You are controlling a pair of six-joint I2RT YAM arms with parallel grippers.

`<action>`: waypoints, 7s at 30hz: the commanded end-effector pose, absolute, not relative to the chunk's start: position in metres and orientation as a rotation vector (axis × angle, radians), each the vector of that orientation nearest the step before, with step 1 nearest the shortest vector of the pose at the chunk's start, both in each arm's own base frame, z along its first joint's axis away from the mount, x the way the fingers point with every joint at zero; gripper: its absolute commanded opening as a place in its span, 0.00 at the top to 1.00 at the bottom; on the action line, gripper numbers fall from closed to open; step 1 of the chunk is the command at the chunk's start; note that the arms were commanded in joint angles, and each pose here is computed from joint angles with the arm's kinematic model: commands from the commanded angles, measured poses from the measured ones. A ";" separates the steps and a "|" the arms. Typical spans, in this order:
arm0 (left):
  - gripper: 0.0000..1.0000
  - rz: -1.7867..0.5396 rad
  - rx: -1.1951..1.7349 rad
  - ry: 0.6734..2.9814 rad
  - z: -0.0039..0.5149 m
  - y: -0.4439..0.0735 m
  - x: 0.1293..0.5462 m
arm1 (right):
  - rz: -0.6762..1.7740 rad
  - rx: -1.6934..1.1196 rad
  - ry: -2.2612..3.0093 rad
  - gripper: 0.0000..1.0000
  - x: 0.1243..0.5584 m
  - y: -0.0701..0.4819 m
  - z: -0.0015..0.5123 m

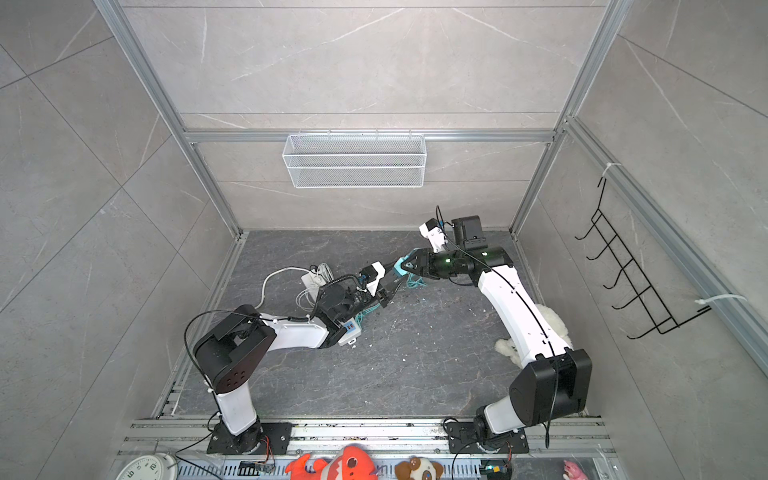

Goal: Insert the plug
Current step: 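Close the right gripper on the teal charger and open the left gripper, then carry the charger over the strip with the right gripper while the left arm withdraws, then align the charger prongs over the socket beside the plugged teal charger, then push the teal charger down into the socket with the right gripper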

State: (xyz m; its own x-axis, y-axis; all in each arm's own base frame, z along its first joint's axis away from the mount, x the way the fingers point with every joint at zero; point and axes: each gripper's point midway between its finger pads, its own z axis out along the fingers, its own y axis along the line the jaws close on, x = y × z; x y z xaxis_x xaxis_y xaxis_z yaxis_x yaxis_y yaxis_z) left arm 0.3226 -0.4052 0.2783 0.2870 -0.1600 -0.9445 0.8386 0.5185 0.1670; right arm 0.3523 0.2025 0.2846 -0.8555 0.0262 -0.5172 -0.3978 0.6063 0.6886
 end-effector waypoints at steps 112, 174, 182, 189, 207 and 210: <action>0.15 0.061 -0.361 1.985 0.182 -0.079 0.265 | 0.227 -0.938 2.081 1.00 0.292 0.422 0.118; 0.15 0.064 -0.406 1.988 0.164 -0.060 0.258 | 0.223 -0.868 2.183 1.00 0.332 0.413 0.089; 0.15 0.058 -0.407 1.989 0.164 -0.059 0.256 | 0.233 -0.871 2.198 1.00 0.330 0.415 0.081; 0.15 0.059 -0.409 1.988 0.163 -0.057 0.254 | 0.244 -0.872 2.207 1.00 0.330 0.418 0.077; 0.15 0.055 -0.408 1.982 0.164 -0.054 0.252 | 0.245 -0.837 2.187 1.00 0.328 0.415 0.088; 0.15 0.051 -0.415 1.977 0.164 -0.053 0.251 | 0.246 -0.820 2.183 1.00 0.330 0.414 0.089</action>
